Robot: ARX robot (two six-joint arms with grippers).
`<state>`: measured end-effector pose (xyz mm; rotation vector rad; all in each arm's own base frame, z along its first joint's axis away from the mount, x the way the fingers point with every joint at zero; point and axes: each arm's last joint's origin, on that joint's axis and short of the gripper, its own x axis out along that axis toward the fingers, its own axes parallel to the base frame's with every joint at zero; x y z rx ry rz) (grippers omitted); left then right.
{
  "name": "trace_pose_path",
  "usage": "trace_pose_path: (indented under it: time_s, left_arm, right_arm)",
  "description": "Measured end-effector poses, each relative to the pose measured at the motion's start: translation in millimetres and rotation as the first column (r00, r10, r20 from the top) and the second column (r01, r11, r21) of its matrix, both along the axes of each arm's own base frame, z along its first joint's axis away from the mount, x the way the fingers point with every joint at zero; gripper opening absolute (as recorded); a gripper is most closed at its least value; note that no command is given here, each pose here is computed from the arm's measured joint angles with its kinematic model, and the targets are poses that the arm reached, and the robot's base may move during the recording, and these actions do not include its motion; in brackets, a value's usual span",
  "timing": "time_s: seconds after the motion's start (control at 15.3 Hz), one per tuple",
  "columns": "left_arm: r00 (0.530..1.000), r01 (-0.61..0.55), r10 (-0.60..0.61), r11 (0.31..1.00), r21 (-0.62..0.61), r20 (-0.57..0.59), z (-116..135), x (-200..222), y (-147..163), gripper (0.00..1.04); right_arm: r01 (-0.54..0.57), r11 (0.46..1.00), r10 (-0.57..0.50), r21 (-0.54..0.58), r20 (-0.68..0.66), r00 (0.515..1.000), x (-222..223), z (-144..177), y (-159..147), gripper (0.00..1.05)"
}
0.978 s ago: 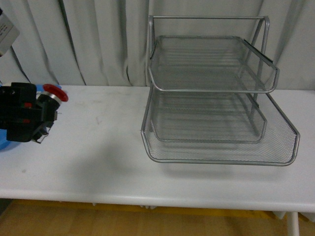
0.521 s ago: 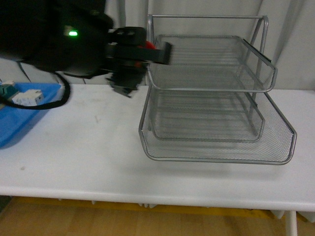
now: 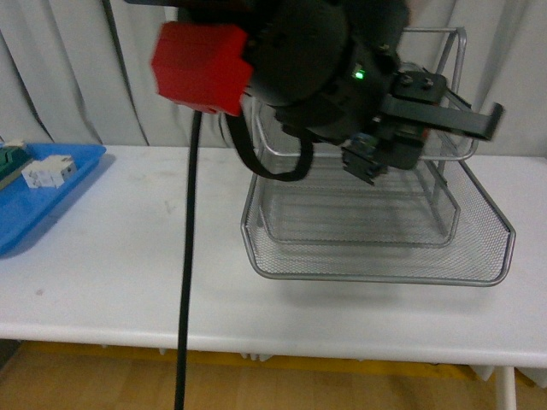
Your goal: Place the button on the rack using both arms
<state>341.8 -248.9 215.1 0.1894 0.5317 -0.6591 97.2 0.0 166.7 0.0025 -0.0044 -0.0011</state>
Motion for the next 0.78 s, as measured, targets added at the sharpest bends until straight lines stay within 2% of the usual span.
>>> trace_pose_path:
  time_s: [0.2, 0.26, 0.52, 0.65, 0.78]
  left_arm:
    - [0.998, 0.055, -0.052, 0.996, 0.068, -0.04, -20, 2, -20, 0.36]
    - [0.997, 0.054, -0.048, 0.993, 0.105, -0.06, -30, 7, -23, 0.36]
    - [0.997, 0.021, -0.008, 0.987, 0.161, -0.079, -45, 29, -25, 0.36]
    - [0.996, -0.005, 0.025, 0.977, 0.213, -0.088, -57, 57, -39, 0.36]
    - [0.995, -0.014, 0.036, 0.975, 0.223, -0.093, -62, 60, -41, 0.57]
  right_arm:
    - [0.0, 1.0, 0.0, 0.0, 0.0, 1.0, 0, 0, 0, 0.98]
    - [0.0, 1.0, 0.0, 0.0, 0.0, 1.0, 0, 0, 0, 0.98]
    - [0.0, 1.0, 0.0, 0.0, 0.0, 1.0, 0, 0, 0, 0.98]
    - [0.0, 1.0, 0.0, 0.0, 0.0, 1.0, 0, 0, 0, 0.98]
    - [0.0, 1.0, 0.0, 0.0, 0.0, 1.0, 0, 0, 0, 0.98]
